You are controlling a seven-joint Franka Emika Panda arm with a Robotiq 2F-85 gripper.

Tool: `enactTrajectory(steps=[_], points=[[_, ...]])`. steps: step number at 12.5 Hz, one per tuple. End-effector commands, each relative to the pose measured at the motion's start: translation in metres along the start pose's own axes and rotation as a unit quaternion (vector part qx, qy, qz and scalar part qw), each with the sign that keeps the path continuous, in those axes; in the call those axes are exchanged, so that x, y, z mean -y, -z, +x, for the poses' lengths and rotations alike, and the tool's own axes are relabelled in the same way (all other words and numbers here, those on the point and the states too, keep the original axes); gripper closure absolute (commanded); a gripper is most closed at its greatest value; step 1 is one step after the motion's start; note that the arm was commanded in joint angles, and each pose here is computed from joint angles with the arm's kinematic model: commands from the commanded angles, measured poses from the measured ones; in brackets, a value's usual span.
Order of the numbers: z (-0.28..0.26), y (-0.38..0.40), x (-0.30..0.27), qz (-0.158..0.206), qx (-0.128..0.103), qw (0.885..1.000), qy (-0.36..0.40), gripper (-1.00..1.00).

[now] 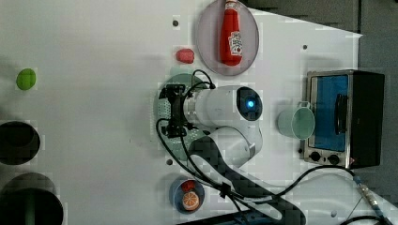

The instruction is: Drag strainer right to left.

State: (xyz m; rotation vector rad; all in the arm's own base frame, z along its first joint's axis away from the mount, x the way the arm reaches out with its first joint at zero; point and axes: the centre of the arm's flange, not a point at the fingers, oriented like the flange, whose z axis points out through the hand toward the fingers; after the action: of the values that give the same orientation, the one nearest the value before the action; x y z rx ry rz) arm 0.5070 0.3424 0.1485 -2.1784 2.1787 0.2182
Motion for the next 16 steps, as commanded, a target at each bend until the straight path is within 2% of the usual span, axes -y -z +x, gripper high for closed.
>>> enactTrajectory(steps=[1, 12, 14, 16], points=[[-0.040, 0.001, -0.017, -0.004, 0.014, 1.000, -0.022, -1.00], [-0.086, -0.006, -0.025, 0.003, 0.029, 1.000, 0.001, -1.00], [-0.079, 0.004, -0.021, 0.005, 0.016, 1.000, 0.017, -1.00], [-0.061, 0.042, -0.004, 0.029, -0.010, 0.995, 0.099, -1.00]])
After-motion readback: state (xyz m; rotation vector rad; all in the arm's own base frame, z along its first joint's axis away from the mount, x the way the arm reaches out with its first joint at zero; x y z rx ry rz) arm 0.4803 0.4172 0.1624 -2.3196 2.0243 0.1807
